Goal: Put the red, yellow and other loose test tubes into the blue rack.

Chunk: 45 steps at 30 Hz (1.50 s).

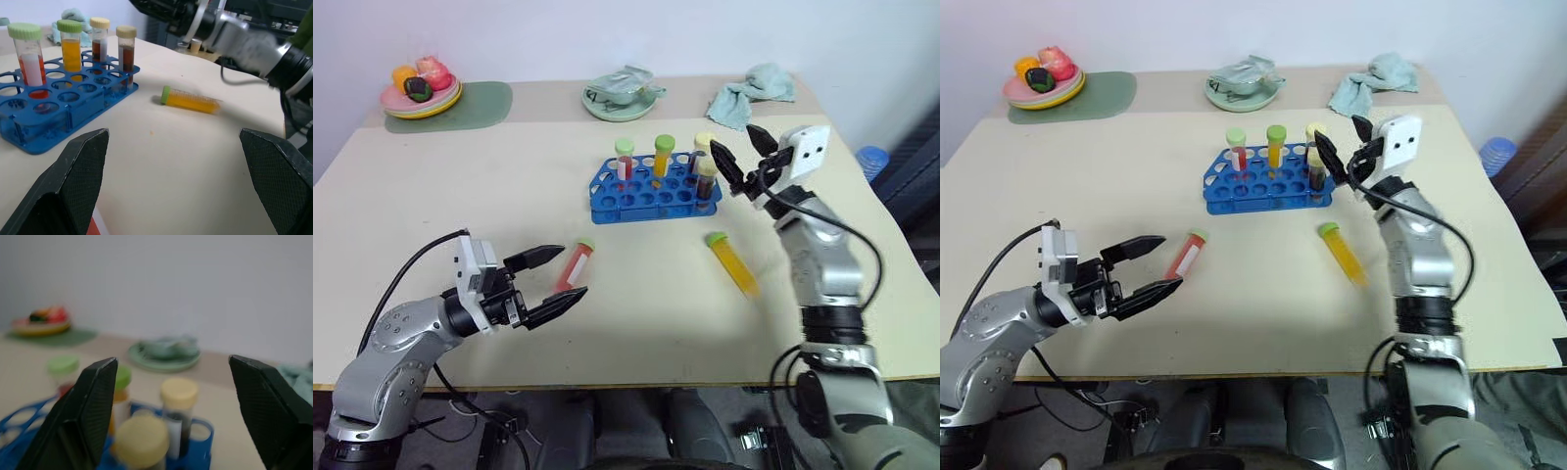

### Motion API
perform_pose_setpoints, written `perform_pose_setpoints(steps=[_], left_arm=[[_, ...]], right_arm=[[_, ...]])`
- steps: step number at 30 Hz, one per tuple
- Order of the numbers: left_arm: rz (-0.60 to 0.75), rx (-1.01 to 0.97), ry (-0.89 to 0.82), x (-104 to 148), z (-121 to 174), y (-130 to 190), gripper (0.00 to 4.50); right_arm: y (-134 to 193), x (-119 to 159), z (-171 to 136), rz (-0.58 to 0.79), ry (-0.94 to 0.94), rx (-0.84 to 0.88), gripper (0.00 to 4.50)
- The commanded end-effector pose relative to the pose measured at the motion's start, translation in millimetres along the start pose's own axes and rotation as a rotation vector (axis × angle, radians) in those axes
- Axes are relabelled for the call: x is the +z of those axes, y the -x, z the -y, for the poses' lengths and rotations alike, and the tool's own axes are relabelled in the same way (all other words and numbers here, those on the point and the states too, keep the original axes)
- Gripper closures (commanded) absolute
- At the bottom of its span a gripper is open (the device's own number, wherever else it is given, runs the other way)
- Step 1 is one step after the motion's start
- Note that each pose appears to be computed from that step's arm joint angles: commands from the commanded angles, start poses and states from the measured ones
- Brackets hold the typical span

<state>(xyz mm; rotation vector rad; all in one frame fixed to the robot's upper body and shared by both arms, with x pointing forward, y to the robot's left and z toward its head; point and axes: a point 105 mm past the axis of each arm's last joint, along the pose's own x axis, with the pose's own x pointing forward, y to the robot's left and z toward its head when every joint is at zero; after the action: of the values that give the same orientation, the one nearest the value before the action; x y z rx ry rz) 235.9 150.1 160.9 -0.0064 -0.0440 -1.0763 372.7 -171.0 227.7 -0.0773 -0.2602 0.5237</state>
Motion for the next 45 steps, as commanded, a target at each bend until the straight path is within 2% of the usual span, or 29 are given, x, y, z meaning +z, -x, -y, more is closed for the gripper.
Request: perform_pose_setpoints(steps=[1, 5, 9, 14, 19, 26, 45], left_arm=[[0.003, -0.073, -0.031, 4, 6, -1, 0.13], [-0.006, -0.144, -0.030, 2, 9, 0, 0.13], [-0.019, -0.226, -0.040, 1, 11, 1, 0.13], [-0.057, -0.316, -0.063, 0, 14, 3, 0.13], [-0.134, -0.381, -0.122, -5, 19, 5, 0.13], [-0.127, -0.361, -0.124, -3, 21, 4, 0.13], [-0.102, -0.317, -0.092, 1, 27, 1, 0.13]], right_arm=[[19, 8, -37, -0.159, -0.032, 0.192, 0.82], [44, 5, -52, -0.374, -0.065, 0.243, 0.82], [65, -4, -53, -0.570, -0.117, 0.261, 0.82], [67, -28, -42, -0.714, -0.184, 0.181, 0.82], [62, -52, -23, -0.790, -0.213, 0.072, 0.82], [61, -70, -9, -0.844, -0.188, 0.023, 0.82], [58, -66, -19, -0.890, -0.172, 0.079, 0.82]])
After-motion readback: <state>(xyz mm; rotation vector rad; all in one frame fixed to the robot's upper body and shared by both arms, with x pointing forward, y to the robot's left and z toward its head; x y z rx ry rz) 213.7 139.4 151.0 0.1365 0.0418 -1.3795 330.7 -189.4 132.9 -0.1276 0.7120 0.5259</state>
